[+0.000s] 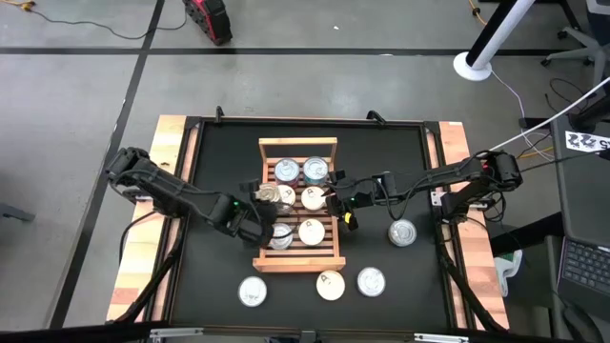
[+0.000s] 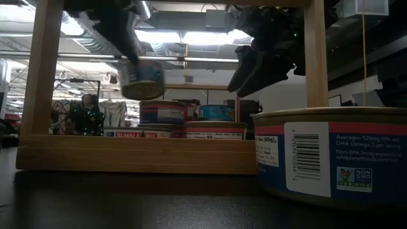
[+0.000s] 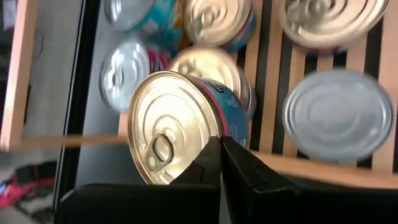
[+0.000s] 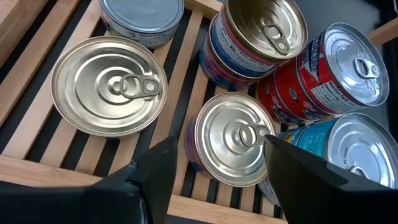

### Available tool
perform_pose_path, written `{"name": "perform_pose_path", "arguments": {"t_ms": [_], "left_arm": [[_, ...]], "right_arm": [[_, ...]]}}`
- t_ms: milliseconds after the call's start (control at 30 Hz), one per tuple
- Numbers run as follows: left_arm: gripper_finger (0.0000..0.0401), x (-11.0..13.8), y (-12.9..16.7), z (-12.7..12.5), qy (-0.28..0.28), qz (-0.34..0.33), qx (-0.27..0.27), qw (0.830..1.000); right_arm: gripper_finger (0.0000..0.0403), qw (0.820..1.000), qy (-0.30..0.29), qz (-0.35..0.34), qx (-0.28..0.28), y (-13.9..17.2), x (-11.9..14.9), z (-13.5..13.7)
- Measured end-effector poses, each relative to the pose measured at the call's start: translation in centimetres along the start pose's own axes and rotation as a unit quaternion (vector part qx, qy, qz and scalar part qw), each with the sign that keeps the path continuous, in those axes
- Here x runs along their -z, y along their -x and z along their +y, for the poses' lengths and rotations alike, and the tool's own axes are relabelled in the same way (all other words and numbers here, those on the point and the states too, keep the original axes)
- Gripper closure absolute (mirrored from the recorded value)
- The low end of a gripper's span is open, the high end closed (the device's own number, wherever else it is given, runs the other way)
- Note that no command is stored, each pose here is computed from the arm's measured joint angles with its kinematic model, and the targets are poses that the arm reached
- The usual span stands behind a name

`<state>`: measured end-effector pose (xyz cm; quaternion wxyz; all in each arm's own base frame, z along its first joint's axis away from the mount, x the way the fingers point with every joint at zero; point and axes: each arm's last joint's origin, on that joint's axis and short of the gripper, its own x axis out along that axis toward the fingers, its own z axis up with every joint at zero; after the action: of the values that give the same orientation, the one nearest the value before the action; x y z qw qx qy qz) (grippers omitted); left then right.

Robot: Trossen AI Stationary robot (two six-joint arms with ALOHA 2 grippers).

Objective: Stack canned seafood by type on shelf
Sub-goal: Stack the blue-pink tuna can on top of the other blue-pink tuna cans on the shelf

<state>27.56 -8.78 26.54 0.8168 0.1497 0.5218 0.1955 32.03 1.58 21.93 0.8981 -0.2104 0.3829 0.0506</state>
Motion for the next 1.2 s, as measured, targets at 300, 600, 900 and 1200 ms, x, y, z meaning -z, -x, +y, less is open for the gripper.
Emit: {"name": "perform_pose_path", "arguments": {"t_ms": [300, 600, 900, 1200], "left_arm": [[0.0401, -1.9, -1.6, 1.8, -0.022, -0.034, 0.017, 0.999], [0.0401, -2.1, -2.3, 2.1, -0.030, -0.021, 0.050, 0.998], [0.0397, -2.2, -3.5, 1.2, -0.084, -0.004, 0.048, 0.995], [0.0357, -2.2, -3.5, 1.2, -0.076, -0.005, 0.047, 0.996]], "right_arm": [[0.0166, 1.000, 0.000, 0.000, 0.000, 0.0, 0.0, 0.0], [0.0166, 1.000, 0.000, 0.000, 0.000, 0.0, 0.0, 0.0], [0.0166, 1.000, 0.000, 0.000, 0.000, 0.0, 0.0, 0.0], [0.0166, 1.000, 0.000, 0.000, 0.000, 0.0, 0.0, 0.0]]}}
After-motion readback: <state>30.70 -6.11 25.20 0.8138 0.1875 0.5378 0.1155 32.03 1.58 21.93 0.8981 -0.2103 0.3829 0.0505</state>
